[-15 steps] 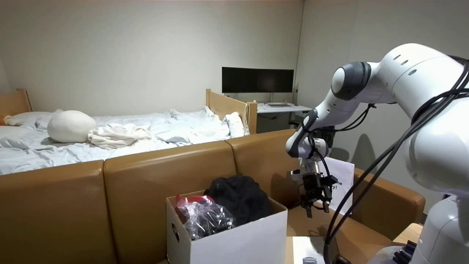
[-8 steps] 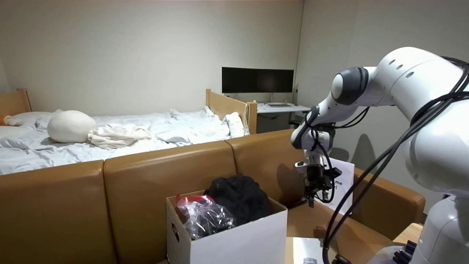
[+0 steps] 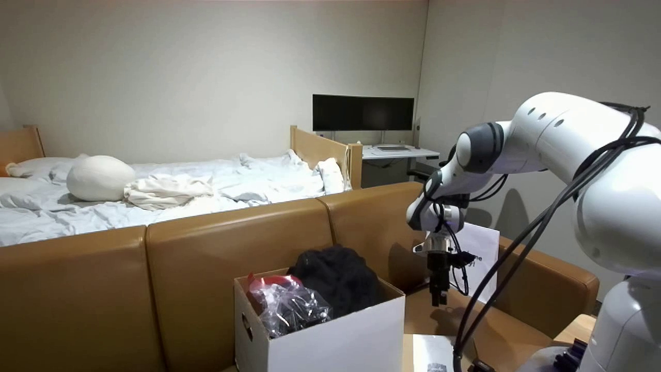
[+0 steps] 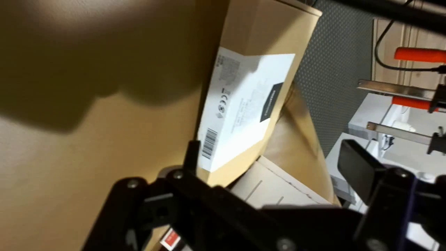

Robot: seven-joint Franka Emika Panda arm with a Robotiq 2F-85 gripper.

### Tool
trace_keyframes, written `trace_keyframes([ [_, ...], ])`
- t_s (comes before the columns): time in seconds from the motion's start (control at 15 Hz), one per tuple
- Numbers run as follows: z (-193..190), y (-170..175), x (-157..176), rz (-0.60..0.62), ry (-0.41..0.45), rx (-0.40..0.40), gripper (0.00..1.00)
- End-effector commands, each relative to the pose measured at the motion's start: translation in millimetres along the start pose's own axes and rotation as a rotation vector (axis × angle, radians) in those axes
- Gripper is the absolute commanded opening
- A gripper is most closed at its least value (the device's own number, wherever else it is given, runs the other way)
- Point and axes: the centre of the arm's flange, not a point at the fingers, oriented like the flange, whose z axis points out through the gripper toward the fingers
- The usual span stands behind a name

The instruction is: Pick up the black cloth, plastic and brown book from the sofa and put them in the box

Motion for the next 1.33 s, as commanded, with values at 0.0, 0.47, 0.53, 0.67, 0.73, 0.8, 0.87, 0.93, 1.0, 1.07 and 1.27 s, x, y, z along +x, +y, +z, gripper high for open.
trace_keyframes([
  [0.0, 18, 23, 2, 0.189, -0.03, -0.049, 1.0],
  [0.47, 44, 34, 6, 0.4, -0.048, -0.096, 1.0],
  [0.53, 44, 35, 8, 0.43, -0.052, -0.113, 1.0],
  [0.67, 42, 35, 11, 0.451, -0.056, -0.124, 1.0],
  [0.73, 41, 36, 12, 0.453, -0.056, -0.126, 1.0],
  [0.8, 43, 40, 15, 0.432, -0.054, -0.103, 1.0],
  [0.87, 52, 53, 22, 0.401, -0.071, -0.054, 1.0],
  [0.93, 63, 62, 26, 0.367, -0.092, 0.003, 1.0],
  [1.0, 78, 71, 32, 0.345, -0.111, 0.063, 1.0],
  [1.07, 90, 74, 37, 0.328, -0.129, 0.118, 1.0],
  [1.27, 122, 79, 31, 0.378, -0.106, 0.195, 1.0],
])
